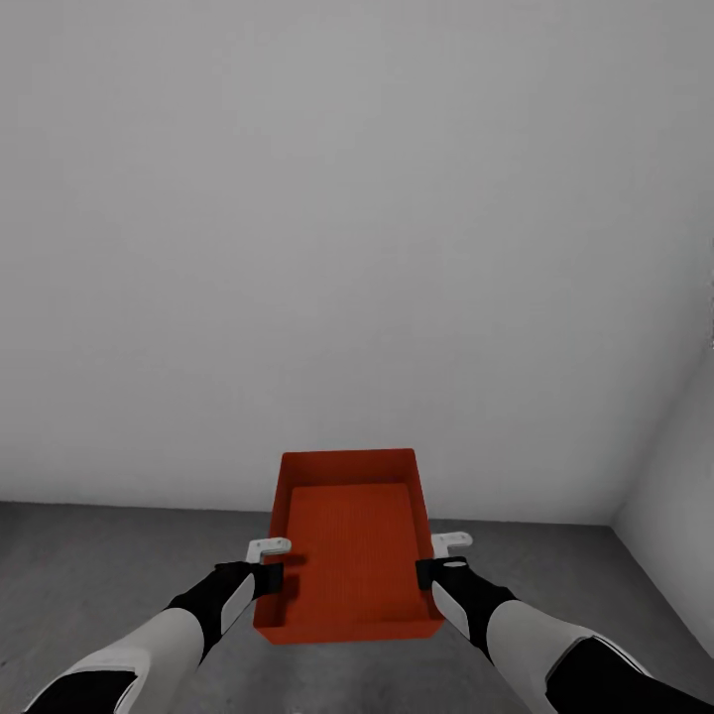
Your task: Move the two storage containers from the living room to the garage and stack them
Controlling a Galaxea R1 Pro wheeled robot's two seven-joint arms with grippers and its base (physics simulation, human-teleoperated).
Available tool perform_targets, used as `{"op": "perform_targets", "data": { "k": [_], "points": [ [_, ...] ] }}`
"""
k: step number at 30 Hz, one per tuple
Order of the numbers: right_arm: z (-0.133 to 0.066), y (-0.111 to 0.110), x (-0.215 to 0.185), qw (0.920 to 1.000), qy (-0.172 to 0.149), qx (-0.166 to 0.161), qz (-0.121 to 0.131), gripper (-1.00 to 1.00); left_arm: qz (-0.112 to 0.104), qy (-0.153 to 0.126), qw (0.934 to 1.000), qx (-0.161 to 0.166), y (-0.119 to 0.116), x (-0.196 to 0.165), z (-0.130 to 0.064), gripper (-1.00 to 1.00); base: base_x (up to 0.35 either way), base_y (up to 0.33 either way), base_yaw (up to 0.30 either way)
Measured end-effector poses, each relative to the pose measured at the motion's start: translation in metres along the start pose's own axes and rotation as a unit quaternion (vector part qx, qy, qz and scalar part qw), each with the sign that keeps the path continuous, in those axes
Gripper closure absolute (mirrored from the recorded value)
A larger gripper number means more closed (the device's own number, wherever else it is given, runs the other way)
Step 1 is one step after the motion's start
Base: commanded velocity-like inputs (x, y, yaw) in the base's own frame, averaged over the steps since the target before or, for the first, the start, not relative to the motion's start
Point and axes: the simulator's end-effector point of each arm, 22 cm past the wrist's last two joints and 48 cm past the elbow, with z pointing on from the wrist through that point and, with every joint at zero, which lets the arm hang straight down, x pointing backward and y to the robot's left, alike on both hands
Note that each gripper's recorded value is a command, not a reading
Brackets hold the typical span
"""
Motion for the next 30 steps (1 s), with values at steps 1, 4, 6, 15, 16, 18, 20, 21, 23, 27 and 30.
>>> {"op": "perform_targets", "data": {
  "k": [1,4,6,15,16,18,20,21,23,27,30],
  "points": [
    [0.001,0.000,0.001,1.0000,0.001,0.000,0.000,1.00,0.000,0.001,1.0000,0.000,0.000,0.001,0.002,1.00,0.000,0.000,-0.098],
    [0.006,0.001,0.005,1.0000,0.003,0.000,0.000,1.00,0.000,0.003,1.0000,0.000,0.001,0.004,0.006,1.00,0.000,0.000,-0.098],
    [0.009,0.001,0.007,1.0000,0.004,0.000,0.000,1.00,0.000,0.004,1.0000,0.000,0.001,0.006,0.009,1.00,0.000,0.000,-0.098],
    [0.022,0.003,0.018,0.9999,0.011,-0.001,-0.001,1.00,-0.001,0.011,0.9999,-0.001,0.003,0.016,0.023,1.00,0.000,0.000,-0.070],
    [0.023,0.003,0.019,0.9999,0.011,-0.001,-0.001,1.00,-0.001,0.011,0.9999,-0.001,0.003,0.017,0.024,1.00,0.000,0.000,-0.015],
    [0.025,0.003,0.021,0.9999,0.012,-0.001,-0.001,1.00,-0.001,0.011,0.9999,-0.001,0.003,0.018,0.027,1.00,0.000,0.000,-0.008],
    [0.027,0.004,0.022,0.9999,0.012,-0.001,-0.001,1.00,-0.001,0.012,0.9999,-0.001,0.004,0.019,0.029,1.00,0.000,0.000,-0.003],
    [0.029,0.004,0.023,0.9999,0.012,-0.001,-0.001,1.00,0.000,0.012,0.9999,-0.001,0.004,0.020,0.030,1.00,0.000,0.000,-0.002],
    [0.031,0.004,0.025,0.9999,0.012,-0.001,0.000,1.00,0.000,0.012,0.9999,-0.001,0.004,0.021,0.033,1.00,0.000,0.000,-0.001],
    [0.037,0.005,0.030,0.9999,0.015,-0.001,-0.001,1.00,-0.001,0.015,0.9999,-0.001,0.005,0.026,0.039,1.00,0.000,0.000,0.000],
    [0.041,0.006,0.034,0.9999,0.017,-0.001,-0.001,1.00,-0.001,0.017,0.9999,-0.002,0.005,0.029,0.044,1.00,0.000,0.000,0.000]
  ]
}}
